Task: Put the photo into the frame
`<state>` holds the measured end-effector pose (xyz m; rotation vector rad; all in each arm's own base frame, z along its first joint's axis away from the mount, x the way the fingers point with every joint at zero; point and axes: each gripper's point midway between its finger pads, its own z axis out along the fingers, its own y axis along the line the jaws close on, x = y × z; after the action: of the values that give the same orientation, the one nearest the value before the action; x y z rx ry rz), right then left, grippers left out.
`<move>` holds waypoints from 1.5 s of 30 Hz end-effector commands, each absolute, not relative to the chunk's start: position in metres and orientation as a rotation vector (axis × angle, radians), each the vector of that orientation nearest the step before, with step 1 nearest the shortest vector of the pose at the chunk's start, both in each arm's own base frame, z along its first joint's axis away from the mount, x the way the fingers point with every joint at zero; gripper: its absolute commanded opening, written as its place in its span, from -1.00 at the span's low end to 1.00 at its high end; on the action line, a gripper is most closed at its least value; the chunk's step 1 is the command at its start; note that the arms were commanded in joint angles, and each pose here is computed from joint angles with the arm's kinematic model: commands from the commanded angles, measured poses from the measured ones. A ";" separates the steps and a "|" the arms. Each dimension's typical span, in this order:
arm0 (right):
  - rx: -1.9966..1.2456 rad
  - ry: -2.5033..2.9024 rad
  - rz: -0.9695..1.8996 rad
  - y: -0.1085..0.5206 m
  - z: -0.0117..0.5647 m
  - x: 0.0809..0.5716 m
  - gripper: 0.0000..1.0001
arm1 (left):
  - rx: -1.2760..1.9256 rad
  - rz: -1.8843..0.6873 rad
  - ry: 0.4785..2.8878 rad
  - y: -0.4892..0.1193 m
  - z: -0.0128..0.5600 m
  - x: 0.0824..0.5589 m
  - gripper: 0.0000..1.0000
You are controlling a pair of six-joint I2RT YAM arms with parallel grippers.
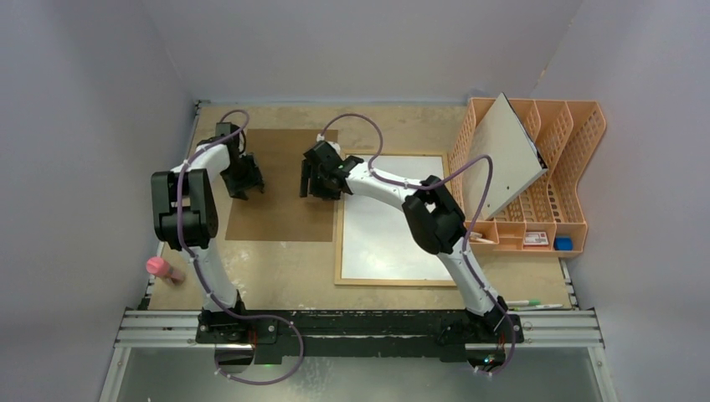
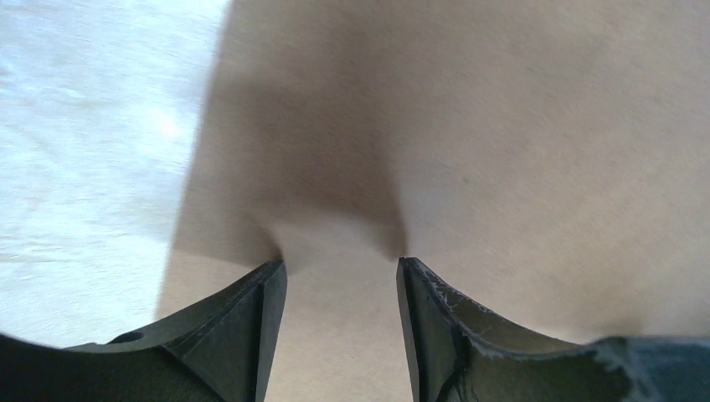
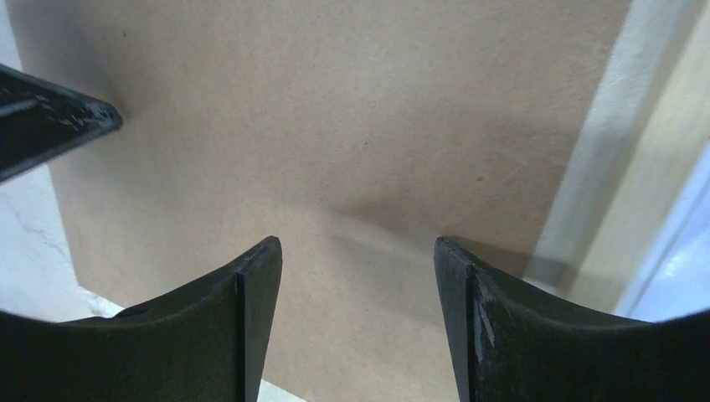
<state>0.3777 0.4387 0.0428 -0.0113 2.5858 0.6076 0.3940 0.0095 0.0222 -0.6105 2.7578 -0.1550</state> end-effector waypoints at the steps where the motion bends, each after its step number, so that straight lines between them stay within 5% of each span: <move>1: -0.089 2.586 0.450 0.441 0.033 0.369 0.40 | -0.662 0.245 2.870 0.057 0.002 0.366 0.10; 9: -0.052 2.554 0.485 0.445 0.063 0.367 0.41 | -0.553 -0.106 2.769 0.022 0.036 0.405 0.12; 16: 0.059 2.512 0.499 0.438 0.101 0.379 0.50 | -0.549 -0.063 2.561 0.045 0.103 0.450 0.44; 23: 0.101 2.581 0.419 0.430 0.078 0.379 0.58 | -0.559 -0.033 2.546 0.070 0.093 0.452 0.68; 38: 0.207 2.639 0.275 0.412 0.046 0.374 0.66 | -0.633 -0.323 2.609 0.073 0.033 0.443 0.58; 45: 0.259 2.685 0.204 0.401 0.039 0.364 0.66 | -0.731 -0.263 2.661 0.077 0.024 0.429 0.53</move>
<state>0.3687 0.4132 0.0338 0.1876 2.6751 0.2830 0.4369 0.0786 0.0299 -0.6906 2.6306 -0.2674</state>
